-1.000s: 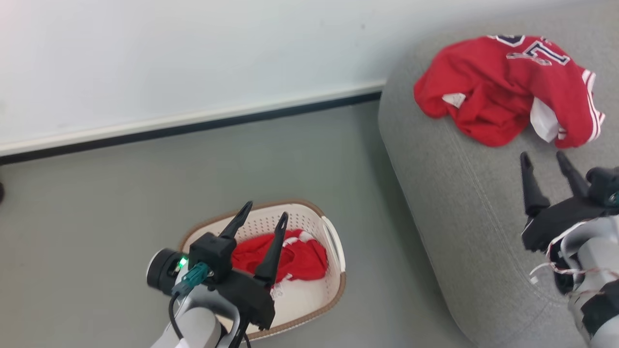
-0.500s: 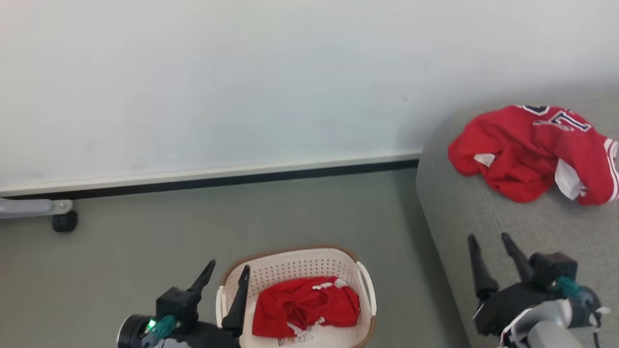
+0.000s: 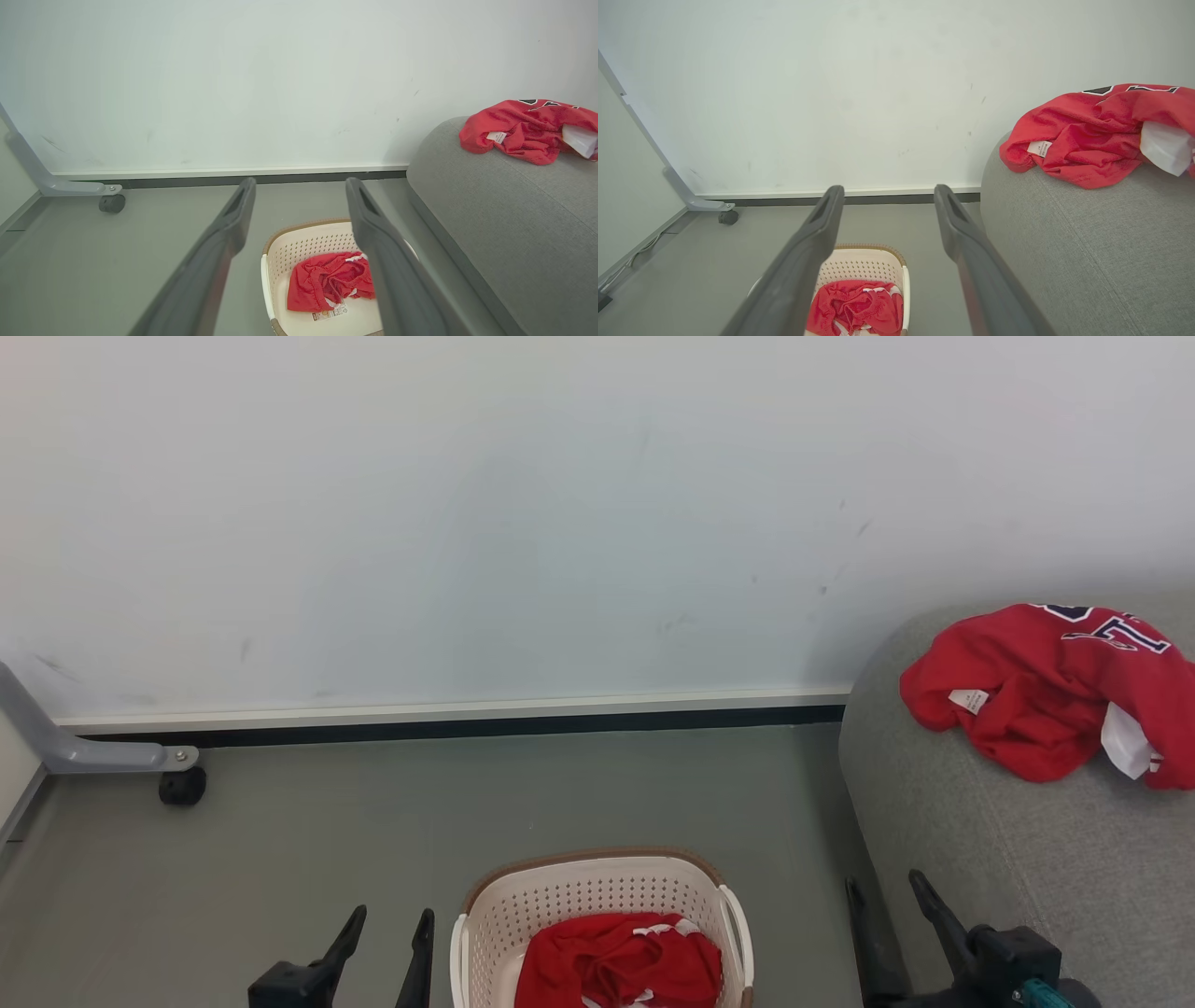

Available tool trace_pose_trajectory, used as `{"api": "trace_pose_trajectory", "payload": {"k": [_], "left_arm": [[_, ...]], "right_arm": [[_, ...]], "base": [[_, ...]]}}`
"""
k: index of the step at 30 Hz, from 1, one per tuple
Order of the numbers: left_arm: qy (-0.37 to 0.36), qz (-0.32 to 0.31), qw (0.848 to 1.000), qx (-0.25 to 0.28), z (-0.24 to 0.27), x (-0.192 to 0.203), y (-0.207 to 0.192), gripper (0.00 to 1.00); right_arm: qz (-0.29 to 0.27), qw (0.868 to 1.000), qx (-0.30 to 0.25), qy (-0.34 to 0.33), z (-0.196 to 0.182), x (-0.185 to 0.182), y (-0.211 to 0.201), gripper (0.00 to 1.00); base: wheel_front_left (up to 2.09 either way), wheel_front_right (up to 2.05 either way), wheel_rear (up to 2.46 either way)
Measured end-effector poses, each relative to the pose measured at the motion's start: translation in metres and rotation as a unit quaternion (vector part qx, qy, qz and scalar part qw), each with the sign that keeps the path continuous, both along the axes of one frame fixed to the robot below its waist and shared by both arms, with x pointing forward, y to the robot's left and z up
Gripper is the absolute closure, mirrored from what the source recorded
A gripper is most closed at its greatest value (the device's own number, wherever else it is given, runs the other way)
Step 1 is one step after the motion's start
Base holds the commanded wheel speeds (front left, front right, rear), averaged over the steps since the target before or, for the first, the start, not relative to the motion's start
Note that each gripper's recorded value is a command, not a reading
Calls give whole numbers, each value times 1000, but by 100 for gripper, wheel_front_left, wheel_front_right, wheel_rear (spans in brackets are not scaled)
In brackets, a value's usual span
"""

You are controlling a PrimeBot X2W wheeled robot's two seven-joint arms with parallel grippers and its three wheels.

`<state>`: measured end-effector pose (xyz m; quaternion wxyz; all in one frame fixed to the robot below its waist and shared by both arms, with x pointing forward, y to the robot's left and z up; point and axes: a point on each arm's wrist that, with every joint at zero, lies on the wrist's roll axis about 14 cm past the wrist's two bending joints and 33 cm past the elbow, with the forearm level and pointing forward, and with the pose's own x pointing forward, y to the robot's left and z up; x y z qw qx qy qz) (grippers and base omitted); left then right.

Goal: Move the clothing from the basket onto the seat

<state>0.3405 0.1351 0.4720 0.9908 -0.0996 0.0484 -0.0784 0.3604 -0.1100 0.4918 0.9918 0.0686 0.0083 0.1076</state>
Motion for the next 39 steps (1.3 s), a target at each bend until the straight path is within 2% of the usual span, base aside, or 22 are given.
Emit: {"api": "trace_pose_trajectory", "payload": {"k": [13,18,39], "left_arm": [[-8,46,999,7,1,-8,31,0],[-11,51,998,20,1,-11,36,0],[-37,70,997,17,16,-3,39,0]], "right_arm": [[-6,1000,13,-12,5,-23,6,0],[-13,1000,17,-18,9,-26,4,0],[-32,999,24,-37,21,-25,-2,0]], "base": [[0,0,0],[0,0,0],[0,0,0]]}}
